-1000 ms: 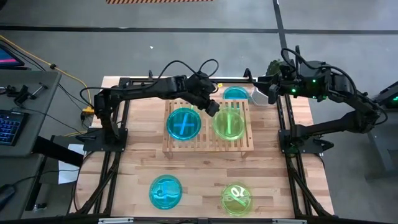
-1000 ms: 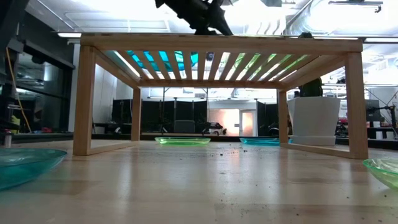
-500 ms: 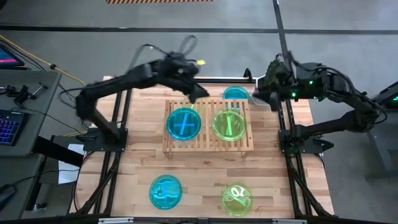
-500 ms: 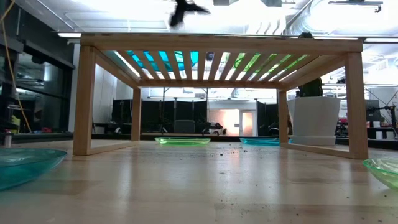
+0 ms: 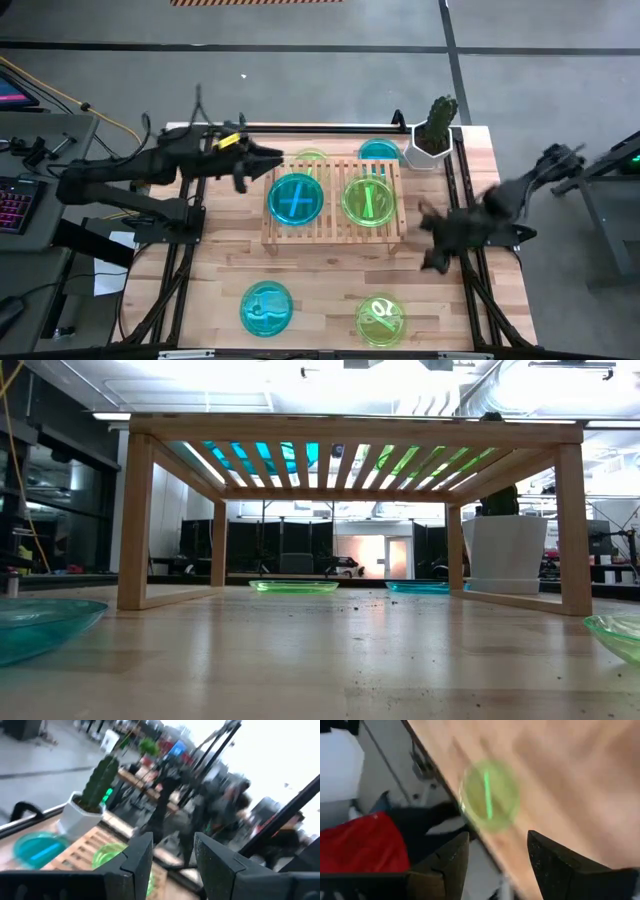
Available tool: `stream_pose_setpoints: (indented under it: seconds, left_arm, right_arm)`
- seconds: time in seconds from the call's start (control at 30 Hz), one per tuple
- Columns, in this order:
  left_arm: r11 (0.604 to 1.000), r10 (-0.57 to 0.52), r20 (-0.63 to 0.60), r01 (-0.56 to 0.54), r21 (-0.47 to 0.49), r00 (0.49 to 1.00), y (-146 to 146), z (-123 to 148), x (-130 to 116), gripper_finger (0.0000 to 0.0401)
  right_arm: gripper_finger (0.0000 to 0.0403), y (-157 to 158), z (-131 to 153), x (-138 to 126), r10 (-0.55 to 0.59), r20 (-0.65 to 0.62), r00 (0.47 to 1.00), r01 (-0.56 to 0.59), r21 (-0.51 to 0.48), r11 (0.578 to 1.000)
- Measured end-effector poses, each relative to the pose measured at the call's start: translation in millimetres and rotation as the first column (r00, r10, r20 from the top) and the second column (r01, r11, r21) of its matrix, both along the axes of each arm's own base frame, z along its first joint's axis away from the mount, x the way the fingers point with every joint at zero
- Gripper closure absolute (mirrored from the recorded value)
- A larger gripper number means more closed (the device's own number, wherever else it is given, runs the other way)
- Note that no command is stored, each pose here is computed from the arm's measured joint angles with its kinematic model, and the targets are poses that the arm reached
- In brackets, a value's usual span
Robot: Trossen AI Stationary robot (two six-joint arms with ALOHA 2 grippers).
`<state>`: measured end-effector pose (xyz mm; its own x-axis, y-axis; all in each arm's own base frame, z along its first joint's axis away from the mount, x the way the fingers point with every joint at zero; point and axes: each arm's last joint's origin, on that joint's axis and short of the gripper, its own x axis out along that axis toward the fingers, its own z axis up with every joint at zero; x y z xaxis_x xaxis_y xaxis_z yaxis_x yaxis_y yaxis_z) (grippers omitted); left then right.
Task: Place and stack plates onto a shelf
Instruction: Stack the green plate on top of the other green plate on the shelf
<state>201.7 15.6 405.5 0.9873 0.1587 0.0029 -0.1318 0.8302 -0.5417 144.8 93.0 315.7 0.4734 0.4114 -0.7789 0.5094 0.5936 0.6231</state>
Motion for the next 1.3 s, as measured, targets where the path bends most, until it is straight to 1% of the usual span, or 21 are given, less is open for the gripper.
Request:
stream_pose_setpoints:
  seconds: [0.07,0.13,0.23,0.3,0.37,0.43,0.57,0.7,0.9,1.1,1.2,1.27,1.3]
  left_arm:
    - [1.000,0.010,0.058,-0.009,-0.017,0.998,-3,-4,-10,0.0267]
    - [0.999,0.025,0.103,-0.022,-0.027,0.994,-5,-7,-17,0.0268]
    - [0.999,0.036,0.129,-0.033,-0.028,0.991,-6,-8,-24,0.0267]
    - [0.999,0.037,0.138,-0.034,-0.026,0.990,-6,-7,-27,0.0268]
    - [0.999,0.037,0.141,-0.036,-0.010,0.989,-6,-6,-28,0.0267]
    - [0.999,0.037,0.138,-0.038,0.003,0.990,-6,-6,-28,0.0268]
    - [0.999,0.037,0.137,-0.038,0.006,0.990,-6,-6,-28,0.0267]
    - [0.999,0.037,0.136,-0.038,0.006,0.990,-6,-6,-28,0.0267]
    - [0.999,0.037,0.132,-0.038,0.007,0.991,-6,-7,-28,0.0267]
    - [0.999,0.037,0.128,-0.038,0.006,0.991,-6,-7,-28,0.0267]
    - [0.999,0.037,0.127,-0.039,0.012,0.991,-6,-7,-28,0.0268]
    - [0.999,0.037,0.125,-0.041,0.027,0.991,-6,-7,-28,0.0267]
    - [0.999,0.038,0.124,-0.042,0.032,0.992,-6,-7,-28,0.0267]
  right_arm:
    - [0.0219,20,-28,-3,-0.031,-0.055,0.998,0.036,0.097,0.995]
    - [0.0219,38,-57,-5,-0.079,-0.094,0.992,0.095,0.180,0.979]
    - [0.0219,57,-96,-6,-0.208,-0.120,0.971,0.234,0.279,0.931]
    - [0.0219,65,-117,-5,-0.261,-0.140,0.955,0.292,0.304,0.907]
    - [0.0219,70,-133,-3,-0.288,-0.165,0.943,0.325,0.283,0.902]
    - [0.0219,75,-144,2,-0.304,-0.181,0.935,0.344,0.258,0.903]
    - [0.0219,88,-158,13,-0.302,-0.224,0.927,0.346,0.190,0.919]
    - [0.0219,96,-175,19,-0.299,-0.274,0.914,0.342,0.127,0.931]
    - [0.0219,106,-185,29,-0.316,-0.246,0.916,0.353,0.124,0.927]
    - [0.0224,111,-195,34,-0.324,-0.258,0.910,0.357,0.091,0.930]
    - [0.0252,112,-195,35,-0.330,-0.257,0.908,0.361,0.085,0.929]
    - [0.0289,112,-194,35,-0.331,-0.262,0.906,0.362,0.079,0.929]
    - [0.0316,111,-195,35,-0.330,-0.267,0.905,0.361,0.074,0.930]
